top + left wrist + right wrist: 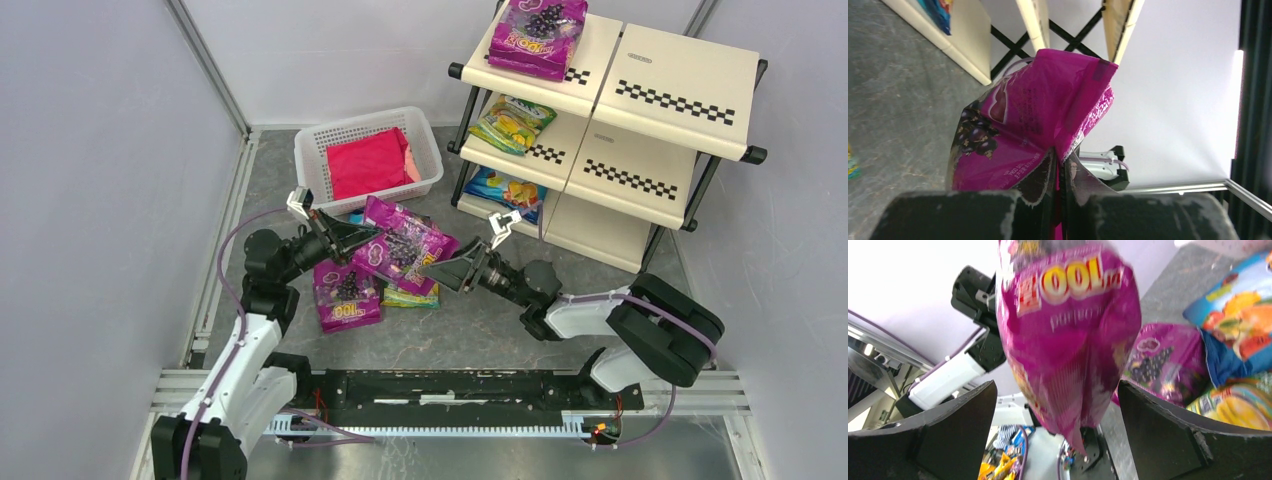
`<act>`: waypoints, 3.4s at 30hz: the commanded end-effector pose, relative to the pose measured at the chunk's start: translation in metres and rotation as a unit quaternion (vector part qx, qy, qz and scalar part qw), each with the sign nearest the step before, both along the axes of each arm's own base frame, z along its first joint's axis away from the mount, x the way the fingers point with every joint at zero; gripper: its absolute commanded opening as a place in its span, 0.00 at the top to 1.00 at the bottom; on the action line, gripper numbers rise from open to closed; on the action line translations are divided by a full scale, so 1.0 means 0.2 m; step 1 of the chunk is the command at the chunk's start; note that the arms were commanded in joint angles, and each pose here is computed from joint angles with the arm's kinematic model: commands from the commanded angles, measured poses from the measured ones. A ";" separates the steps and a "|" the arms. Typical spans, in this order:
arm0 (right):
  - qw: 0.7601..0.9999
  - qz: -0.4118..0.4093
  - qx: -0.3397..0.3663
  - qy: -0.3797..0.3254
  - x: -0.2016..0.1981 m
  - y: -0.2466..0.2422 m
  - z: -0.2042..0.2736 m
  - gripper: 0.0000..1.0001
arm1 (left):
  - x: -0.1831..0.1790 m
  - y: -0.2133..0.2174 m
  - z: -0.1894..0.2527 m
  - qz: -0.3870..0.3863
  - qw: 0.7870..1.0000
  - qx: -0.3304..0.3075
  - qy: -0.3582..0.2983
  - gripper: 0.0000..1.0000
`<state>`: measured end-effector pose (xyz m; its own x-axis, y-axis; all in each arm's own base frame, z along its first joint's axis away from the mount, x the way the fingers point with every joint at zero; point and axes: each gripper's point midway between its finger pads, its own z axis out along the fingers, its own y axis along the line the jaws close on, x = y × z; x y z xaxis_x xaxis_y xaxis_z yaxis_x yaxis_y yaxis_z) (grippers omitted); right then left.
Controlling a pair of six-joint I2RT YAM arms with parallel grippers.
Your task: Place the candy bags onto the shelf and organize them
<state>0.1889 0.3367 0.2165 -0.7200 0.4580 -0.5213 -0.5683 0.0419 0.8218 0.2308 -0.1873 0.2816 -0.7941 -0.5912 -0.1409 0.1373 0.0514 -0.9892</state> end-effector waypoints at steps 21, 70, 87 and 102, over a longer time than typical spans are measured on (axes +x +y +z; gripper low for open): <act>0.971 -0.066 0.173 -0.149 0.01 0.13 0.58 0.04 | -0.15 0.04 0.53 -0.017 0.985 -0.147 -0.089 0.98; 0.952 -0.190 -0.071 -0.228 0.08 -0.09 0.61 0.79 | 0.09 0.25 0.05 0.124 0.941 0.308 -0.072 0.18; 0.752 -0.418 -0.339 -0.380 0.09 -1.00 1.29 0.87 | 0.09 0.38 -0.13 0.156 0.902 0.395 -0.082 0.08; 0.615 -0.596 -0.398 -0.329 0.11 -1.47 1.94 0.89 | -0.01 0.41 -0.15 0.155 0.894 0.410 -0.094 0.08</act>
